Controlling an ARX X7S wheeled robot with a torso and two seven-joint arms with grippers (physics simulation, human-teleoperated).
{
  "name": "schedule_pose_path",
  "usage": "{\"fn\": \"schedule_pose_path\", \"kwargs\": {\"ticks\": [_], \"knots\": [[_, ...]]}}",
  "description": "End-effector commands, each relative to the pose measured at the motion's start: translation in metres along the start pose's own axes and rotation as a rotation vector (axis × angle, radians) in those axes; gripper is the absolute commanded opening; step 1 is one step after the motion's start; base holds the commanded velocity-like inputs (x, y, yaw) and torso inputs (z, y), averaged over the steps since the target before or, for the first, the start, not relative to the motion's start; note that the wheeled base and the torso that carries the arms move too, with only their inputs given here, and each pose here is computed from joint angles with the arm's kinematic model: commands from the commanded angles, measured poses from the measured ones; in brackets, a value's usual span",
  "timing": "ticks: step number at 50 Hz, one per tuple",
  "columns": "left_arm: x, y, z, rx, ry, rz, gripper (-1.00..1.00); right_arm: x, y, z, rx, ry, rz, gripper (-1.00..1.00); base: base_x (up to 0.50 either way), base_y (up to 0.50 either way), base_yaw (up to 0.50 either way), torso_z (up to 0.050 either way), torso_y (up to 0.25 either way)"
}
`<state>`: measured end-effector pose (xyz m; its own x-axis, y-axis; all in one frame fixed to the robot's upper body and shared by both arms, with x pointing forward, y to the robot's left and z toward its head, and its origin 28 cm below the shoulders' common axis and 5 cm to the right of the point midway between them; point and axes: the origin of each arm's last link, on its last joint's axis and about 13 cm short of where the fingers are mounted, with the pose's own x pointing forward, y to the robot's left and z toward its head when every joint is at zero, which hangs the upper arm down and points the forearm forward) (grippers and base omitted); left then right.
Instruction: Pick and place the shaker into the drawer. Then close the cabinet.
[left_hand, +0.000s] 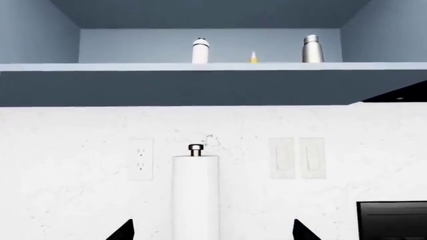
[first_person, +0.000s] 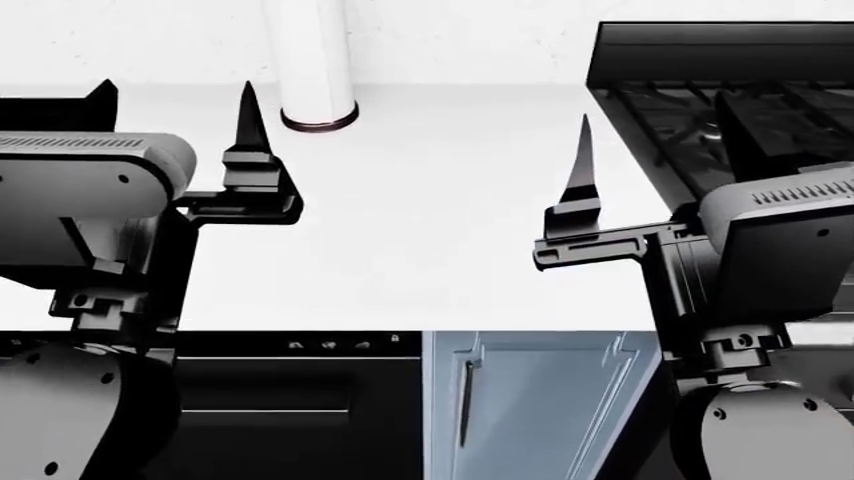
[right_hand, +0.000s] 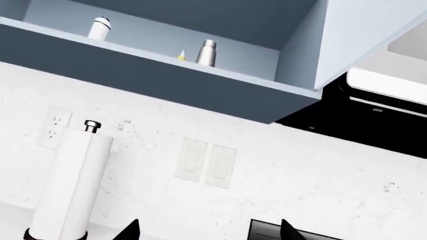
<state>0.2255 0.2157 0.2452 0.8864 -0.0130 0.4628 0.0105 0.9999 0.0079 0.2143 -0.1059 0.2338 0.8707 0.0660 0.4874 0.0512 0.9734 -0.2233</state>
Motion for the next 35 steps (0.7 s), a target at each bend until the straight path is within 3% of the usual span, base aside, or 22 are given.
{"fn": "schedule_pose_path", "kwargs": {"ticks": [1,23,35], "knots": [[-0.0002,0.0002,-0.0008,0.002,0.002,0.000,1.00,-0.0001,0.0004,-0.0005,0.001,-0.001,0.003,1.00,0.25,0.05,0.00,0.000,0.000],[-0.0016,0.0024,-0.0046,0.001,0.011,0.012,1.00,-0.0005,0.0022,-0.0014,-0.005,0.001,0.007,1.00,0.25,0.13,0.00,0.000,0.000],[-0.0014,0.0030,-0.0057,0.000,0.015,0.017,1.00,-0.0006,0.0024,-0.0017,-0.008,-0.002,0.009,1.00,0.25,0.30,0.00,0.000,0.000]]}}
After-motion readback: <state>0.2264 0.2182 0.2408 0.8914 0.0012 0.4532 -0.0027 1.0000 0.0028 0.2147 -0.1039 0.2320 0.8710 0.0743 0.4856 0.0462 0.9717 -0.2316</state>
